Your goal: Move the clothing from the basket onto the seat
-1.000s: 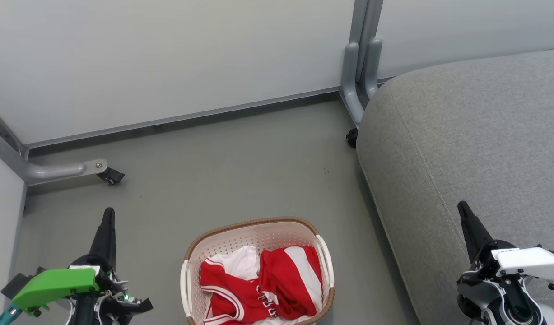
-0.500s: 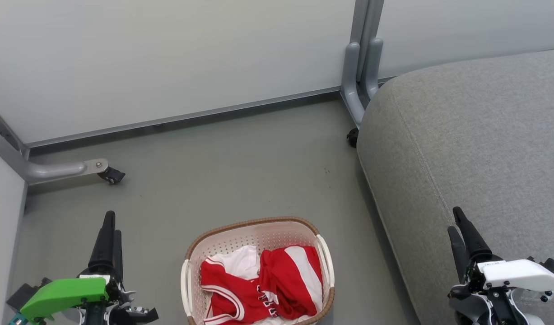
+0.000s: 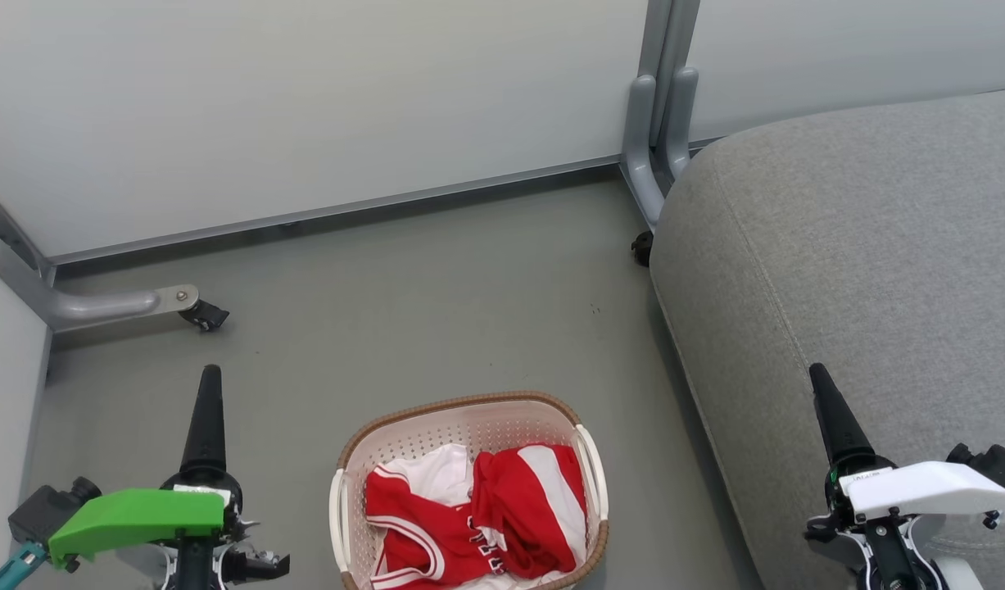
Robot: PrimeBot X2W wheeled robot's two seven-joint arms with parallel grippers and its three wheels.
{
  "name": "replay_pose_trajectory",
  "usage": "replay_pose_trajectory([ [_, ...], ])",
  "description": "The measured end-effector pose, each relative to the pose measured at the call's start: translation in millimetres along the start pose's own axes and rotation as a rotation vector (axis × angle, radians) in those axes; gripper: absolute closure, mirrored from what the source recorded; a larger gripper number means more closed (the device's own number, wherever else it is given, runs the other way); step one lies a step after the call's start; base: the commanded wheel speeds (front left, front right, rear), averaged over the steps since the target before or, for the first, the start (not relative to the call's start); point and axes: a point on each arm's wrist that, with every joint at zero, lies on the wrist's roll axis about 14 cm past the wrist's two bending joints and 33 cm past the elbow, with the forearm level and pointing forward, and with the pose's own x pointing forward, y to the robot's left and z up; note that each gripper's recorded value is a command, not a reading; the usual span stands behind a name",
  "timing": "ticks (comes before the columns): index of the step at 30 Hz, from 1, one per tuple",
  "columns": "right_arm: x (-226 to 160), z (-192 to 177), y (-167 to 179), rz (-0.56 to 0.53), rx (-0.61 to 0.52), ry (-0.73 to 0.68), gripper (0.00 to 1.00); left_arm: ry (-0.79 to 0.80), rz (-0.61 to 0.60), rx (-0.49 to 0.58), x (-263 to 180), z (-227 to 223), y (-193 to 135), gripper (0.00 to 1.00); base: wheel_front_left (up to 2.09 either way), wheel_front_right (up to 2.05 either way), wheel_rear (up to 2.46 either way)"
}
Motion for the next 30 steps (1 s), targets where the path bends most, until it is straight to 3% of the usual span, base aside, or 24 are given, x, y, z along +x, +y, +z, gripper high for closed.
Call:
replay_pose_trajectory([
  [21, 1, -15, 18, 0.071, -0.359, 0.02, 0.0, 0.043, -0.052, 0.458, -1, -24, -17, 0.0, 0.0, 0.0, 0.0],
  [30, 1, -21, 21, 0.094, -0.472, 0.024, 0.0, 0.046, -0.065, 0.596, -4, -30, -18, 0.0, 0.0, 0.0, 0.0],
])
